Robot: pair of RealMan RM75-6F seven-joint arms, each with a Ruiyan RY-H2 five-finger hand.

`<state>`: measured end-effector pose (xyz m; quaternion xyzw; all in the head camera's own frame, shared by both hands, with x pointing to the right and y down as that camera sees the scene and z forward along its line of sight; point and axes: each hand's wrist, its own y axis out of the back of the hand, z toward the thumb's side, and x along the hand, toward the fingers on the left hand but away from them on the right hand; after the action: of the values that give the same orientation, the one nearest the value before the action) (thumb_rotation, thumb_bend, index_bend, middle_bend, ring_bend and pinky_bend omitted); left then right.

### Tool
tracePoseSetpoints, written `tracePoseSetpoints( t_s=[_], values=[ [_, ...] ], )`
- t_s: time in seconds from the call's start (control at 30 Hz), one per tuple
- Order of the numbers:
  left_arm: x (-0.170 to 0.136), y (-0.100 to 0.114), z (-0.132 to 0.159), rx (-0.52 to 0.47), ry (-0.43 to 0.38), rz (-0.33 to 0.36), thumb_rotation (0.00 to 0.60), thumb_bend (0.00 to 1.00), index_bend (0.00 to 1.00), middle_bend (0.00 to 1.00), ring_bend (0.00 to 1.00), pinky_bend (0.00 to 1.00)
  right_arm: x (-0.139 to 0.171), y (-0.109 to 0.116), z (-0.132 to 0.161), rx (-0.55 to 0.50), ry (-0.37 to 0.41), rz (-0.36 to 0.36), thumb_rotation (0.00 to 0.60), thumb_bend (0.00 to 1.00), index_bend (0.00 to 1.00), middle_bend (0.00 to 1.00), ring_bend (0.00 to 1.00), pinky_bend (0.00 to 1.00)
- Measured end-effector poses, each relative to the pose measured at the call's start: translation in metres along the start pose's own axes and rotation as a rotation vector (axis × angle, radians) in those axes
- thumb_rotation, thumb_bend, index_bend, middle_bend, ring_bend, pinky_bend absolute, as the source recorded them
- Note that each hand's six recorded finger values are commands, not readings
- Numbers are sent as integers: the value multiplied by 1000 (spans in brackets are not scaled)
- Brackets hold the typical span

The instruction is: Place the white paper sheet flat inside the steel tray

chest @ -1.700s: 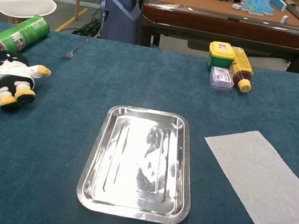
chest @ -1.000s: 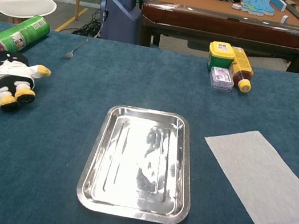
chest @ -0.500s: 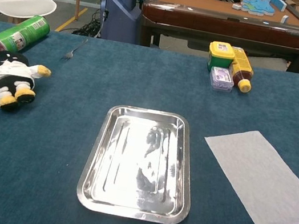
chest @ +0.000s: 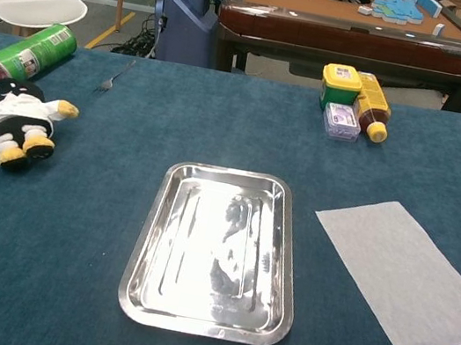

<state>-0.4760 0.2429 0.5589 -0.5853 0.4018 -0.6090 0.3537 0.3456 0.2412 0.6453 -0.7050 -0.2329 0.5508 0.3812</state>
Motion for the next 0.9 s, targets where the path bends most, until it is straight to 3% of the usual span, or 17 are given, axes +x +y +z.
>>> tracePoseSetpoints(
  t_s=[0.9],
  values=[
    [-1,3,-5,-6,17,-2,600,222,0,0,0,214,-13,-30,45,4,107,60,600,0,493,1000,1000,1000]
  ],
)
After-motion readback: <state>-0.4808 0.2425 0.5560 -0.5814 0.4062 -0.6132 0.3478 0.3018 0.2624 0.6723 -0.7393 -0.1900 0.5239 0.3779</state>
